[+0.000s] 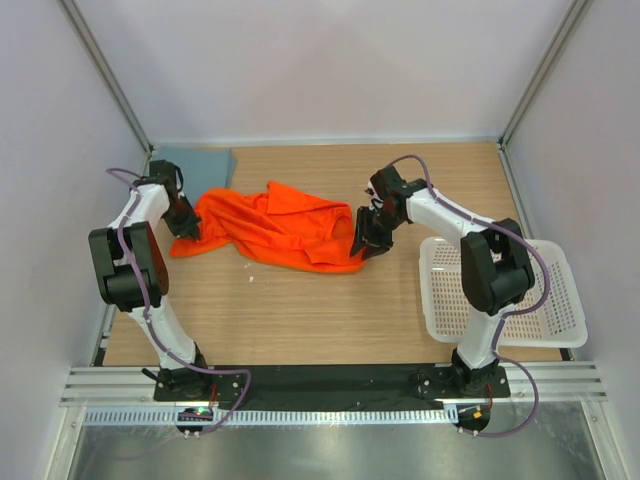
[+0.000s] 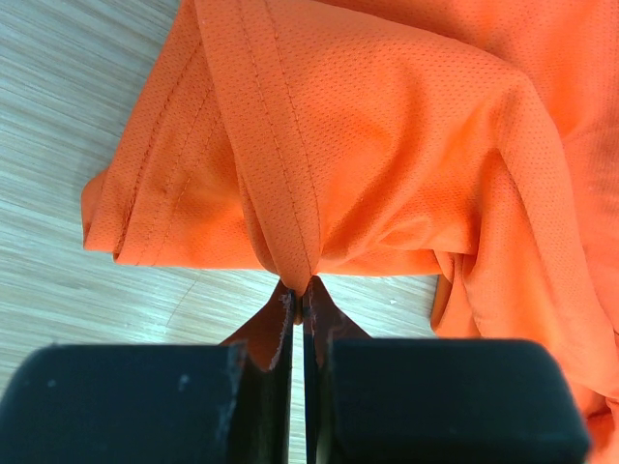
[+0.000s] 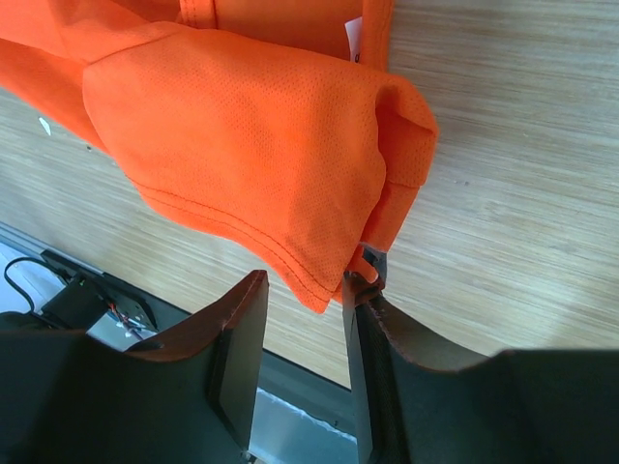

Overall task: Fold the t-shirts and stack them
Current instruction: Flatten the tshirt out

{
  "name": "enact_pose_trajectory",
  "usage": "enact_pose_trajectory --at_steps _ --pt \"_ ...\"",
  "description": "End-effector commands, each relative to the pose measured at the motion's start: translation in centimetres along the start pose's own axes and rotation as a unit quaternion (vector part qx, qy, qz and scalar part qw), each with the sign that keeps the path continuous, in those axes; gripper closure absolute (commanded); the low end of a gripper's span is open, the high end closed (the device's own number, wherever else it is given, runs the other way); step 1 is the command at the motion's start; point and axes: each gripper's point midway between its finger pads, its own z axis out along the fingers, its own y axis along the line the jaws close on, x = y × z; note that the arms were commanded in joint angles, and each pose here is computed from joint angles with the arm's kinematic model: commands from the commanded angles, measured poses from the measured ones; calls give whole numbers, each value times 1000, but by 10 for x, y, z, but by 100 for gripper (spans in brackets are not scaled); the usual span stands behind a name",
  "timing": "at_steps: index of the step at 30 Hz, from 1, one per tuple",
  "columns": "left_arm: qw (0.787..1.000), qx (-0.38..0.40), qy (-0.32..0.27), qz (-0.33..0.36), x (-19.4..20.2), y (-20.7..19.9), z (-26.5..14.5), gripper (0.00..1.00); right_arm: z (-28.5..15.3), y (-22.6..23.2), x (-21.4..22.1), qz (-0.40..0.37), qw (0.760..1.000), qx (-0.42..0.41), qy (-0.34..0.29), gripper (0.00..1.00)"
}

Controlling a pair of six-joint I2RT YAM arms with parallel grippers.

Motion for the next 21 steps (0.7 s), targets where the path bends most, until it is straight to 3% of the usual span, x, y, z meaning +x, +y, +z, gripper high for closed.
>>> enact_pose_trajectory --at_steps 1,16,21 --pt "1000 13 -21 3 -10 -8 -16 100 4 4 0 2 1000 -10 2 57" --pt "1000 15 -19 4 -9 -8 -15 100 16 -9 8 21 1000 16 10 60" --pt "1000 14 -18 6 -10 -8 -16 100 26 -3 9 34 999 -3 17 66"
